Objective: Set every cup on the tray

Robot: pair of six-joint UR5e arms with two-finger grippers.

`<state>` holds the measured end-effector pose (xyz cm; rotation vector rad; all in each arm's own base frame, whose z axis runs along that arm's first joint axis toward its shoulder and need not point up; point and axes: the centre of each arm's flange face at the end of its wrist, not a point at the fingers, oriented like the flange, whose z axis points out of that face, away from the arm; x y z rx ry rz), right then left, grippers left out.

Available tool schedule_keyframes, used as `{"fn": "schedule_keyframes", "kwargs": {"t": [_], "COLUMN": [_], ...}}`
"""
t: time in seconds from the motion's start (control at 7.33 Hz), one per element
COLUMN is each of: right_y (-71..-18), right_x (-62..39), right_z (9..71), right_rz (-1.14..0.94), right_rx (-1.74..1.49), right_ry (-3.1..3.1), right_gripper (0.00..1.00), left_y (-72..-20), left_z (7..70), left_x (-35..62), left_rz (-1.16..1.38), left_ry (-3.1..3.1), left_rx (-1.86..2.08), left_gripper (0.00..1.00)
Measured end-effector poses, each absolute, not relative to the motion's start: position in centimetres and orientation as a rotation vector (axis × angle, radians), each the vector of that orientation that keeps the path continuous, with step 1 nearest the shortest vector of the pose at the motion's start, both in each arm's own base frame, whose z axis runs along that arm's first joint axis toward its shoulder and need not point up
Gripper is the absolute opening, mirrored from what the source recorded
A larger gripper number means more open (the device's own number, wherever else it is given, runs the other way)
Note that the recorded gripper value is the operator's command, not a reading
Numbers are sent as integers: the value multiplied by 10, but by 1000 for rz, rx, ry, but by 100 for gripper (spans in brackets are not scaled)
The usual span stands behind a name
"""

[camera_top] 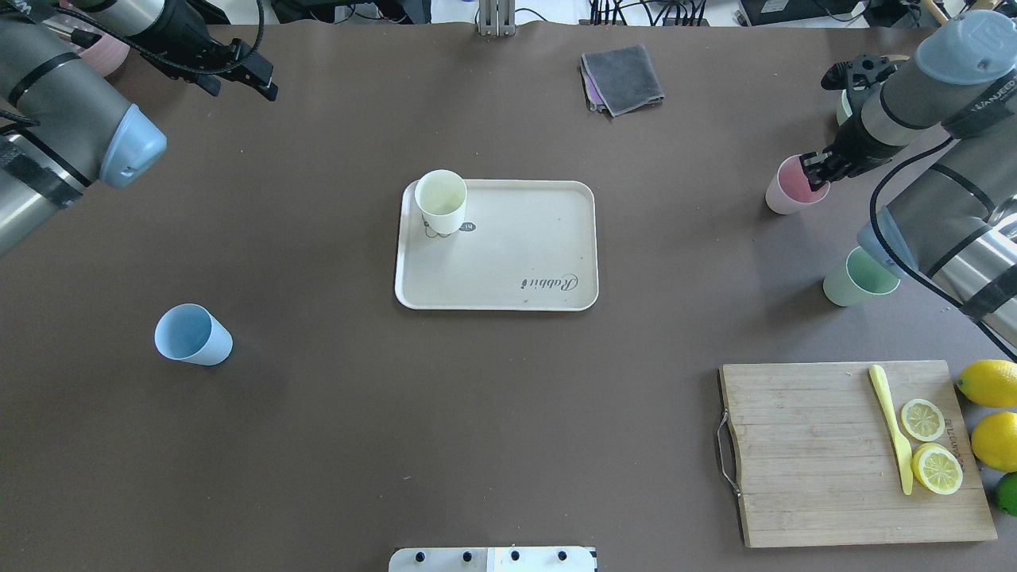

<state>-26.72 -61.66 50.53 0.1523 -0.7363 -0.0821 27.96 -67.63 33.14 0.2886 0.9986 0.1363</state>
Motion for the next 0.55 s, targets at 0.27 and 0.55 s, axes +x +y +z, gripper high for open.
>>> {"fn": "schedule_keyframes", "kwargs": {"t": [0.27,0.55], "right_y": [-632,-634], "right_x": [-282,-336], "right_z": [458,390], "right_rz": [-14,79], "right_rx": [162,130], "right_ry": [-781,-847], "right_gripper": [0,0], "left_y": [-677,-677], "left_z": [332,334], "left_x": [279,279], "left_rz": [134,133], "left_ry": [996,994], "left_rx": [290,289], "left_gripper": [98,98]}}
